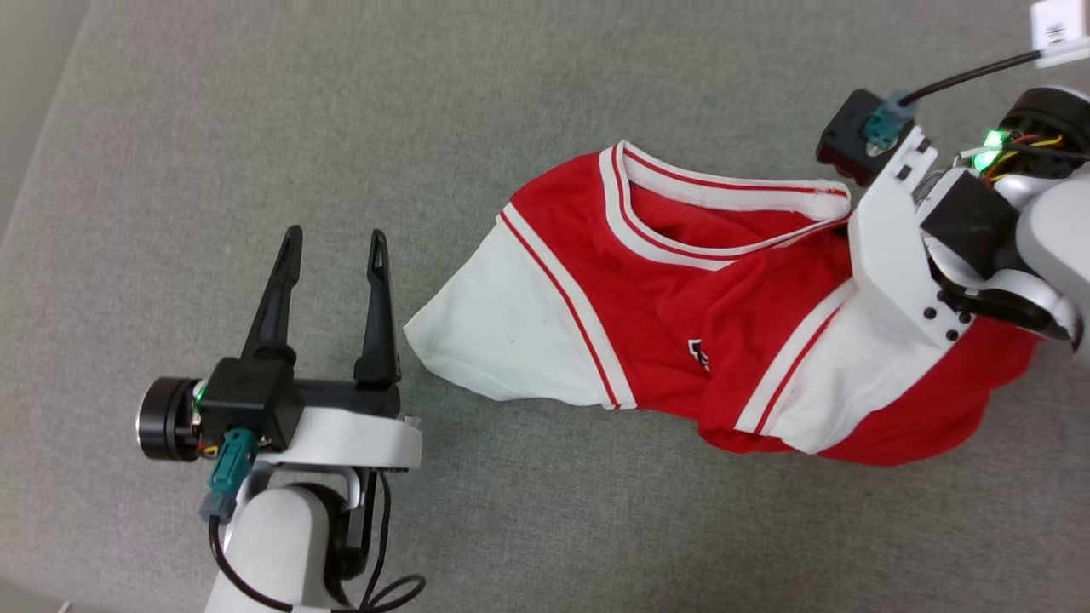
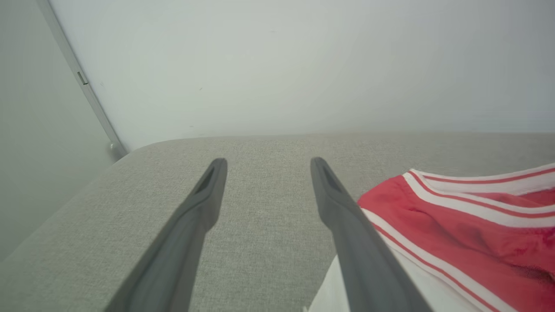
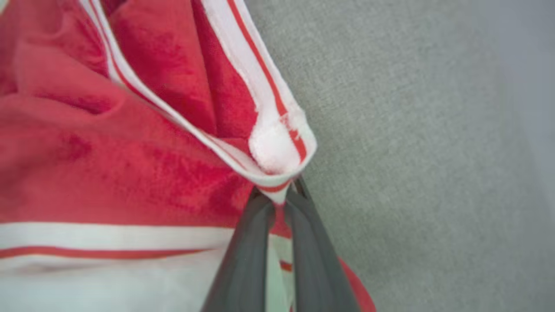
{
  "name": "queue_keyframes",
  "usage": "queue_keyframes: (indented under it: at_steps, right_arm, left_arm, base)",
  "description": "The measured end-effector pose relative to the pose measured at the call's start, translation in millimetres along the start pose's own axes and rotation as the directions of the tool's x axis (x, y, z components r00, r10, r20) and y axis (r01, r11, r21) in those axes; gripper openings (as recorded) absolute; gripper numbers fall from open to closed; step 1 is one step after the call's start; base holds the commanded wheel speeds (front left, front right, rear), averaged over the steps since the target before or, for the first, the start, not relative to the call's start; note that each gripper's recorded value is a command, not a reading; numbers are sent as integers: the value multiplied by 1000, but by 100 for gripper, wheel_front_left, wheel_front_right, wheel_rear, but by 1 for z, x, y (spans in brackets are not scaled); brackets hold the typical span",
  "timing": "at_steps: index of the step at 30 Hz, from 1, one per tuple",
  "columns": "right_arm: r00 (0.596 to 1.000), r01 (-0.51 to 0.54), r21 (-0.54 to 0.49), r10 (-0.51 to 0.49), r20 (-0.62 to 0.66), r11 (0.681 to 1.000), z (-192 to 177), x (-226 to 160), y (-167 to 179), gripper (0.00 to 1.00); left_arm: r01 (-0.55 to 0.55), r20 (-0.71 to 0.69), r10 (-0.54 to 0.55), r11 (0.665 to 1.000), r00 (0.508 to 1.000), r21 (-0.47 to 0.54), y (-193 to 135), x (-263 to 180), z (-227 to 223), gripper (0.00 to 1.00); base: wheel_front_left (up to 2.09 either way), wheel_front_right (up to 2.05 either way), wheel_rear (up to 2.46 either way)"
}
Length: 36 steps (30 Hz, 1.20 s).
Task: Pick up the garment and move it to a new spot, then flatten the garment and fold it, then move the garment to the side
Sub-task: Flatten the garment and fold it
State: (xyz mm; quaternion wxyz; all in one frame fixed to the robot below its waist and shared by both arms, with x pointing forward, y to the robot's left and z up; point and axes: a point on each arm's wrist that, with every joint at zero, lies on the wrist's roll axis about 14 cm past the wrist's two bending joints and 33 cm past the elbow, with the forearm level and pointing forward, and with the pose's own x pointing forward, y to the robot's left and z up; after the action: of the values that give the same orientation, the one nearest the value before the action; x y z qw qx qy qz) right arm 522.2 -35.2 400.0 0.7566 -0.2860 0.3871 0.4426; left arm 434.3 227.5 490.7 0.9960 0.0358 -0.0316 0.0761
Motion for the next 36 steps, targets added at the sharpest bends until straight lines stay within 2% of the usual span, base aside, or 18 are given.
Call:
queue_keyframes:
  at_steps: [5, 10, 16, 23, 30, 36]
  right_arm:
    - [983, 67, -24, -62, 171, 997, 25, -47, -7, 0]
    - [957, 134, -26, -122, 264, 991, 23, -99, -11, 0]
    - [927, 210, 56, -217, 306, 976, -3, -158, -21, 0]
    - [886, 350, 164, -383, 262, 922, -34, -215, -59, 0]
    - [872, 451, 192, -476, 114, 872, -58, -213, -102, 0]
    - [849, 513, 187, -527, 32, 838, -53, -174, -145, 0]
  left_arm:
    - [10, 24, -9, 1000, 1000, -15, -2, -11, 12, 100]
    - [27, 43, -25, 999, 999, -36, -8, -21, 21, 100]
    - [50, 56, -48, 997, 997, -53, -16, -27, 27, 100]
    - [78, 62, -74, 995, 995, -64, -26, -26, 27, 100]
    - [85, 42, -82, 994, 996, -70, -29, -19, 18, 100]
    - [74, 27, -72, 994, 997, -77, -28, -5, 9, 100]
  base:
    - [0, 0, 0]
    - [0, 0, 0]
    - [0, 0, 0]
    - [0, 0, 0]
    - [0, 0, 0]
    - [0, 0, 0]
